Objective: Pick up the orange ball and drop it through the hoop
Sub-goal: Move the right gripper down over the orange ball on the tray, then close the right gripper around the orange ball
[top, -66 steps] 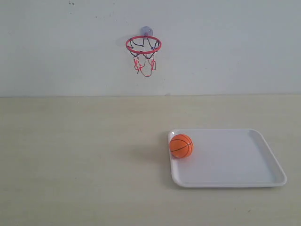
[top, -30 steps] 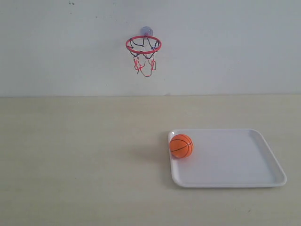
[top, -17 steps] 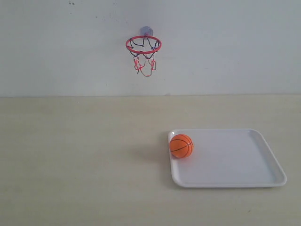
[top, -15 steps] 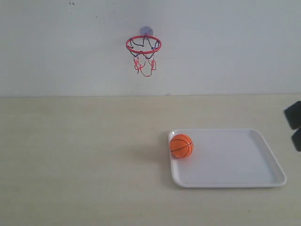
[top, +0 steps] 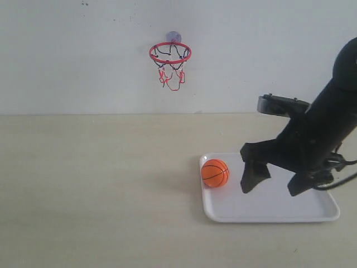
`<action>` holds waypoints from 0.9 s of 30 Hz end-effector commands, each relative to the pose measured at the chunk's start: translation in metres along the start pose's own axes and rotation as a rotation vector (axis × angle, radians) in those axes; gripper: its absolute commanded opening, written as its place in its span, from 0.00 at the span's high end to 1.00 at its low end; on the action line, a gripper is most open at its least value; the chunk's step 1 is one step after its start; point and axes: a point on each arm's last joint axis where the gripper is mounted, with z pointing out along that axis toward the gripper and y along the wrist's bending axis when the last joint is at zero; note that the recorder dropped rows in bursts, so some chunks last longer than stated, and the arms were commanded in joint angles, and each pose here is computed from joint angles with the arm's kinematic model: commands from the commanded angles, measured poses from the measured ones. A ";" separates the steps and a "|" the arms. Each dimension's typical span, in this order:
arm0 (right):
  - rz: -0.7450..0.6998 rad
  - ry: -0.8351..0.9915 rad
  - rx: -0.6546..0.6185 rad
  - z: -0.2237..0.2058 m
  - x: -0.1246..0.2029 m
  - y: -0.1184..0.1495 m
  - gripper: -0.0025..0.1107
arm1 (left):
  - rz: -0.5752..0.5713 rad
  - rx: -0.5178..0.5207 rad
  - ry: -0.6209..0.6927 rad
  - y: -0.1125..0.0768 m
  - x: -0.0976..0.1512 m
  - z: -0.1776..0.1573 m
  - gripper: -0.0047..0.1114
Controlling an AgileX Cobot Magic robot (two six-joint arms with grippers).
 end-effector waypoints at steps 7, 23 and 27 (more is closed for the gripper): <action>0.029 -0.030 -0.049 0.034 -0.067 0.018 0.24 | 0.006 -0.002 -0.001 0.000 0.001 0.000 0.92; 0.064 -0.080 -0.061 0.083 -0.095 0.031 0.24 | 0.006 -0.002 -0.001 0.000 0.001 0.000 0.92; 0.067 -0.087 -0.058 0.088 -0.096 0.029 0.24 | 0.006 -0.002 -0.001 0.000 0.001 0.000 0.92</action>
